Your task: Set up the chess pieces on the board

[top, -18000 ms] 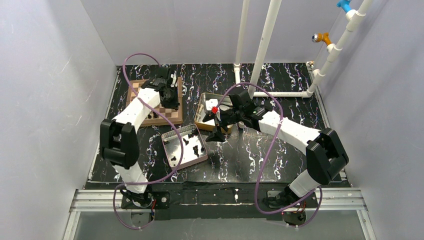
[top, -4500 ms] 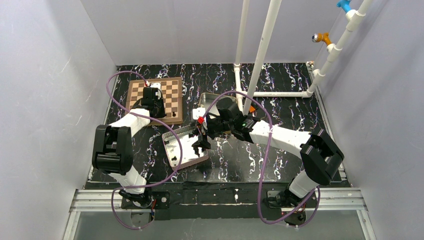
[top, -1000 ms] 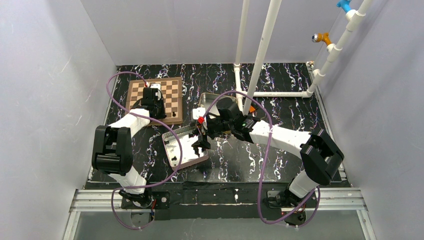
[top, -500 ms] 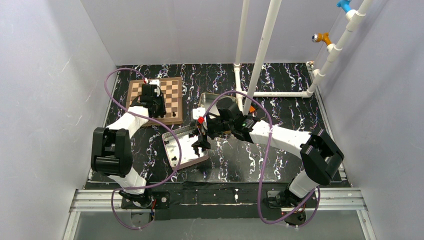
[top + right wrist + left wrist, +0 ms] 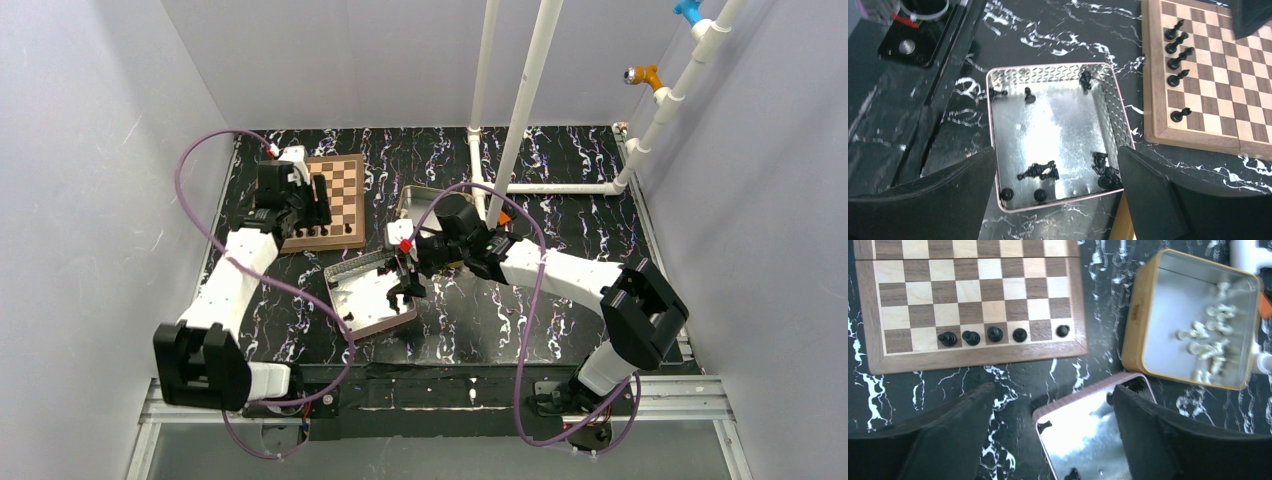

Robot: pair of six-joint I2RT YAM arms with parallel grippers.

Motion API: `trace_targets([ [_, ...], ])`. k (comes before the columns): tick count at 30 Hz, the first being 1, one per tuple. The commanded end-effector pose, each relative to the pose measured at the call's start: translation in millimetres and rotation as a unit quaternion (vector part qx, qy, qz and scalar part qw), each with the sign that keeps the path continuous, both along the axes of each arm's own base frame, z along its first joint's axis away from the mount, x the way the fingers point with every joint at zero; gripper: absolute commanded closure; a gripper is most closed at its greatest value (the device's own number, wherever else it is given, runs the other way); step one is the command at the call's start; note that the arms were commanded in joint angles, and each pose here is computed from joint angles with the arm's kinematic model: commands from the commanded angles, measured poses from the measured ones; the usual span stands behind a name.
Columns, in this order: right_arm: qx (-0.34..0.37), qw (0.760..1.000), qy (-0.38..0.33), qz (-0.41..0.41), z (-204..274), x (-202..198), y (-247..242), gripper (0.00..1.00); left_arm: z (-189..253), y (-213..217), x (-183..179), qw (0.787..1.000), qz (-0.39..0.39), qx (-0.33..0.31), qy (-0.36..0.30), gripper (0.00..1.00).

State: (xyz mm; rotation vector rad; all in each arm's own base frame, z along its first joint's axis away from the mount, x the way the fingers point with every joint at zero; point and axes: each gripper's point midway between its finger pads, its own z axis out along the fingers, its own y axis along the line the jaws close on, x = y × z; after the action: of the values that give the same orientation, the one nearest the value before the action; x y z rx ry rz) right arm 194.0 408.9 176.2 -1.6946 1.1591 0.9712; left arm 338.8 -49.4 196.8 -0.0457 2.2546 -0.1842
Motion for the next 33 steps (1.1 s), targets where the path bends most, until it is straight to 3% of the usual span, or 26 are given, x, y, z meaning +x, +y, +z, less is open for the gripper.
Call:
trace_targets([
  [1, 0.000, 0.995, -0.056, 0.083, 8.9, -10.1, -0.8, 0.01, 7.8, -7.3, -57.1, 0.998, 0.005, -0.054, 0.012, 0.02],
  [4, 0.001, 0.991, -0.068, 0.115, 5.5, -12.5, 3.6, 0.03, 12.6, -12.3, -83.2, 0.996, 0.014, -0.091, 0.006, 0.02],
  [9, -0.011, 0.988, -0.060, 0.144, -4.0, -13.4, 22.0, 0.14, 4.9, -22.5, -122.6, 0.987, 0.034, -0.154, 0.031, 0.02],
  [14, -0.029, 0.985, -0.053, 0.164, -21.7, -15.2, 46.2, 0.28, -18.0, -18.2, -161.9, 0.979, 0.075, -0.177, 0.062, 0.02],
  [19, -0.051, 0.981, -0.042, 0.180, -43.4, -21.8, 62.7, 0.44, -26.3, -4.7, -193.1, 0.975, 0.121, -0.180, 0.048, 0.02],
  [24, -0.071, 0.978, -0.037, 0.191, -67.8, -30.8, 77.9, 0.46, -11.6, 8.8, -199.2, 0.976, 0.143, -0.165, 0.007, 0.02],
  [33, -0.088, 0.978, -0.045, 0.182, -93.2, -30.1, 100.8, 0.46, 1.7, 6.6, -198.1, 0.980, 0.123, -0.155, 0.009, 0.02],
])
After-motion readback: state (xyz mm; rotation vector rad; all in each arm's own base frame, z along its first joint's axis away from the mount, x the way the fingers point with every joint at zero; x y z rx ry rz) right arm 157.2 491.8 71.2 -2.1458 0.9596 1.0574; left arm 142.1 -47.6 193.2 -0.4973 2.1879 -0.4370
